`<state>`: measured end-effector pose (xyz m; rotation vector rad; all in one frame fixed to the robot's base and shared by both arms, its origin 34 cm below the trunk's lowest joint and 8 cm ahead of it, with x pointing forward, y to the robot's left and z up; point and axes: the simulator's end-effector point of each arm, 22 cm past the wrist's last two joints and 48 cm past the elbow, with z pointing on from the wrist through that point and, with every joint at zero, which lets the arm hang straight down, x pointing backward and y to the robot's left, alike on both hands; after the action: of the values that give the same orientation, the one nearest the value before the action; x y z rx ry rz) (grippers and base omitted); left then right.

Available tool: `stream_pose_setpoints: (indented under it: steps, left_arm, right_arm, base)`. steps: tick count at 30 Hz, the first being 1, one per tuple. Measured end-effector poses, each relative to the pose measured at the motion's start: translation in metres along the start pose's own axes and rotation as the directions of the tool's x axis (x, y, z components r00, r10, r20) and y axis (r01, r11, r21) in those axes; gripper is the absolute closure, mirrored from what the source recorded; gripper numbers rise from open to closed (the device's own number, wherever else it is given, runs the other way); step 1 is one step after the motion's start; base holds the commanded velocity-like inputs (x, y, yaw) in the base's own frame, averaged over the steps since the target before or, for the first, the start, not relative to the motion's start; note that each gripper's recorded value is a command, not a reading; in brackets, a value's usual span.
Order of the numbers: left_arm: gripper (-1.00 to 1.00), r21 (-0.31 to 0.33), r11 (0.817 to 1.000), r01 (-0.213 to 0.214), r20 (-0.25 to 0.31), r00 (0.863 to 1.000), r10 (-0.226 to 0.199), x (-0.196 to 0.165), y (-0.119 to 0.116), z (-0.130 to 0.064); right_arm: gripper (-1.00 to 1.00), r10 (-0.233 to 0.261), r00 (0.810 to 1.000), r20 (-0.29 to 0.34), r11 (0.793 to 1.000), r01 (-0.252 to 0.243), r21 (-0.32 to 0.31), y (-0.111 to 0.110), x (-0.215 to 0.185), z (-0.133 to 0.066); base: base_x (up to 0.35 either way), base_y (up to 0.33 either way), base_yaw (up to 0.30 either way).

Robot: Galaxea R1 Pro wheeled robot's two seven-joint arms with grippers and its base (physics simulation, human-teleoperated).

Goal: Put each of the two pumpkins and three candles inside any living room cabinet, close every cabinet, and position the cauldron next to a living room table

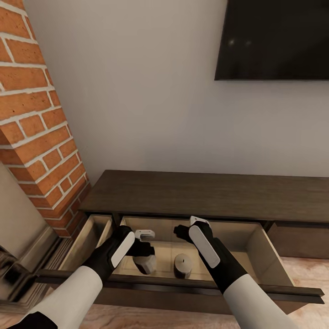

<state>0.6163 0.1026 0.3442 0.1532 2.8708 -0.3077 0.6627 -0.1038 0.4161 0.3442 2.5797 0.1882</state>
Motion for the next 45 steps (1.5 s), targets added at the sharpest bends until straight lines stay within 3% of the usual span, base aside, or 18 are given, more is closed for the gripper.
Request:
stream_pose_setpoints:
  steps: [9, 16, 24, 29, 41, 45]
  left_arm:
    - [-1.00, 0.011, 1.000, -0.002, 0.005, 1.000, 0.002, -0.001, -0.002, 0.000]
    - [-1.00, -0.103, 0.994, -0.034, 0.017, 0.999, 0.036, -0.003, 0.018, 0.000]
    - [-1.00, -0.026, 0.998, -0.049, 0.018, 0.999, 0.050, -0.002, 0.000, 0.001]
    - [-1.00, -0.021, 0.998, -0.052, 0.019, 0.998, 0.052, -0.002, -0.001, 0.002]
    - [-1.00, -0.024, 0.998, -0.062, 0.066, 0.996, 0.063, -0.016, -0.007, -0.023]
    - [-1.00, -0.025, 0.998, -0.063, 0.063, 0.996, 0.065, -0.016, -0.008, -0.023]
  right_arm:
    - [-1.00, -0.003, 1.000, 0.016, 1.000, 0.003, -0.029, 0.009, -0.008, -0.008]
    - [-1.00, -0.011, 1.000, 0.009, 0.999, 0.012, -0.032, 0.009, -0.007, -0.009]
    - [-1.00, -0.012, 1.000, 0.007, 0.999, 0.012, -0.032, 0.009, -0.007, -0.009]
    - [-1.00, -0.012, 1.000, 0.007, 0.999, 0.012, -0.033, 0.010, -0.007, -0.009]
    - [-1.00, -0.015, 0.998, 0.053, 0.999, 0.018, -0.045, 0.016, -0.023, -0.033]
    - [-1.00, -0.015, 0.998, 0.053, 0.999, 0.018, -0.046, 0.016, -0.023, -0.033]
  base:
    - [0.000, 0.000, 0.000]
    - [0.000, 0.000, 0.000]
    - [0.000, 0.000, 0.000]
    - [0.000, 0.000, 0.000]
    - [0.000, 0.000, 0.000]
    - [0.000, 0.000, 0.000]
